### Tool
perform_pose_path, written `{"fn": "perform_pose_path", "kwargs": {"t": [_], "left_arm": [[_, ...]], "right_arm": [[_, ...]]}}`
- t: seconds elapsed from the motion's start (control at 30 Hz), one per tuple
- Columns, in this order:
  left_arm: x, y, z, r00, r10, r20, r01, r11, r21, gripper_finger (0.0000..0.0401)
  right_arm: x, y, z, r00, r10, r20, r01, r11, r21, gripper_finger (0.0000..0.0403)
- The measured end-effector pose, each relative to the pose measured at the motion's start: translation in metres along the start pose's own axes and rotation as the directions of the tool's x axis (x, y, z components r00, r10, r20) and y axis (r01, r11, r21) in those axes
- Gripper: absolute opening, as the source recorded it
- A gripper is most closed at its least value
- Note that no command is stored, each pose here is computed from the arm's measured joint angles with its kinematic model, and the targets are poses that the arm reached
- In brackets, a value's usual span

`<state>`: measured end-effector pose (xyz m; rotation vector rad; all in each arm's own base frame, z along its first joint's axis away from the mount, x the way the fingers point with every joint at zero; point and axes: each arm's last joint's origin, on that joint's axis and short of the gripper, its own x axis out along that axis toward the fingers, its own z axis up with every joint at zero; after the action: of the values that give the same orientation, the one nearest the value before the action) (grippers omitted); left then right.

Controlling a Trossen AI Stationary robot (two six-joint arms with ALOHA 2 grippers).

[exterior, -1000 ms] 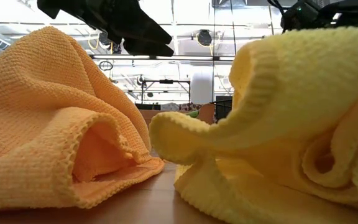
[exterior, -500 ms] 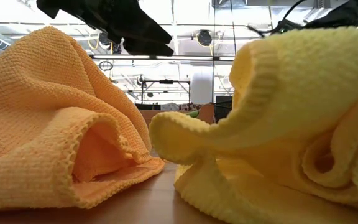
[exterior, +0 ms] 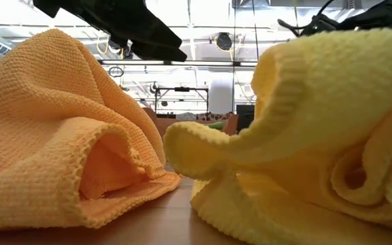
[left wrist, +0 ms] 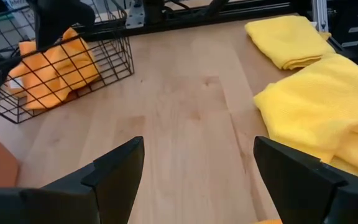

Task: Sort microfiber towel by color & place in baskets
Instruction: Put the top orange towel into the wire basket, then put the orange towel into the wire basket

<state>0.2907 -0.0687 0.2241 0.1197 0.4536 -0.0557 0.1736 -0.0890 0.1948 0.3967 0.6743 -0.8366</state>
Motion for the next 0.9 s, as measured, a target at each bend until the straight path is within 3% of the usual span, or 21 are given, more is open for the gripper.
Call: {"fn": "perform_pose_path", "kwargs": {"t": [0.27,0.5,0.7,0.9], "left_arm": [[0.0,0.001,0.0,1.0,0.024,-0.002,-0.024,0.999,0.025,0.0309],[0.002,0.032,-0.01,0.945,0.312,-0.098,-0.302,0.948,0.103,0.03],[0.005,0.079,-0.023,0.88,0.431,-0.2,-0.425,0.902,0.072,0.0258],[0.007,0.103,-0.038,0.826,0.476,-0.301,-0.469,0.877,0.099,0.0193]], "right_arm": [[-0.012,-0.003,-0.003,0.999,0.024,-0.022,-0.024,0.999,0.022,0.0001],[-0.032,0.01,-0.008,0.98,0.197,-0.027,-0.197,0.98,-0.003,0.0],[-0.053,0.021,-0.015,0.953,0.302,0.0,-0.302,0.953,-0.021,0.0],[-0.074,0.03,-0.019,0.927,0.368,0.077,-0.366,0.93,-0.038,0.0]]}}
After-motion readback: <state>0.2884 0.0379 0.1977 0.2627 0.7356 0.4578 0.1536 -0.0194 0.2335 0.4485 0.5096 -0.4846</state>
